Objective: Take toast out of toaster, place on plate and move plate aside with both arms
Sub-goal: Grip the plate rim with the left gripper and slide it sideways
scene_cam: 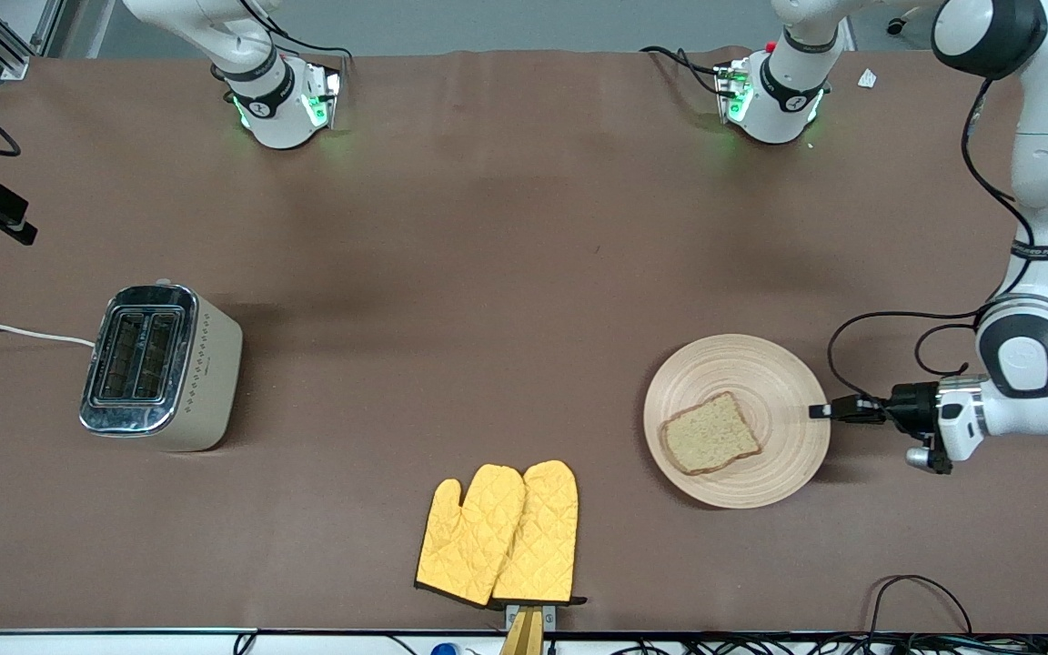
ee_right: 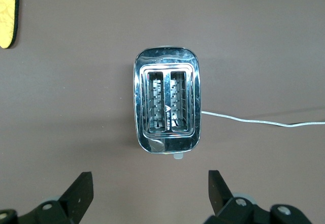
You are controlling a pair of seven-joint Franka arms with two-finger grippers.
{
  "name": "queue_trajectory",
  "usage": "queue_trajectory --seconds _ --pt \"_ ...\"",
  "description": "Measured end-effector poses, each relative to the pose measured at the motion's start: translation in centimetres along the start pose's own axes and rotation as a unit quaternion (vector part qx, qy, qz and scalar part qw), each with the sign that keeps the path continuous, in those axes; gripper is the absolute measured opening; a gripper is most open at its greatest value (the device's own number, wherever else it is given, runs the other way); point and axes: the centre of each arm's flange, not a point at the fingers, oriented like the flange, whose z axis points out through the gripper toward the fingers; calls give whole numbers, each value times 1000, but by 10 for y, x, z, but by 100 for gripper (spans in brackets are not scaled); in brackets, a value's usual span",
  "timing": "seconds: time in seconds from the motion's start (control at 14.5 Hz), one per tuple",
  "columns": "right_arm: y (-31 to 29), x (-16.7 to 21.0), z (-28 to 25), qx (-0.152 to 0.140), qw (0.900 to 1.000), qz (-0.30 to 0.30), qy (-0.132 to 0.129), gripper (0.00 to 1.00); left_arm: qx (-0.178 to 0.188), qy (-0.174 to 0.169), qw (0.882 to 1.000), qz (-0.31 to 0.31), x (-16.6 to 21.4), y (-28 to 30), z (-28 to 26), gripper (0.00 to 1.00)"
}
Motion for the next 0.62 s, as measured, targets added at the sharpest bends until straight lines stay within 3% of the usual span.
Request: queue_trajectory --seconds 0.28,0.48,0.62 --pt "-16 1 -3 -3 1000 -13 4 100 -29 -16 999 26 -32 -52 -20 10" --pt "-13 1 -4 -3 1000 -10 4 100 -29 -22 999 26 -39 -61 -26 10" --pt "-10 1 -4 6 1000 -5 7 100 -9 -35 999 30 -40 -65 -26 23"
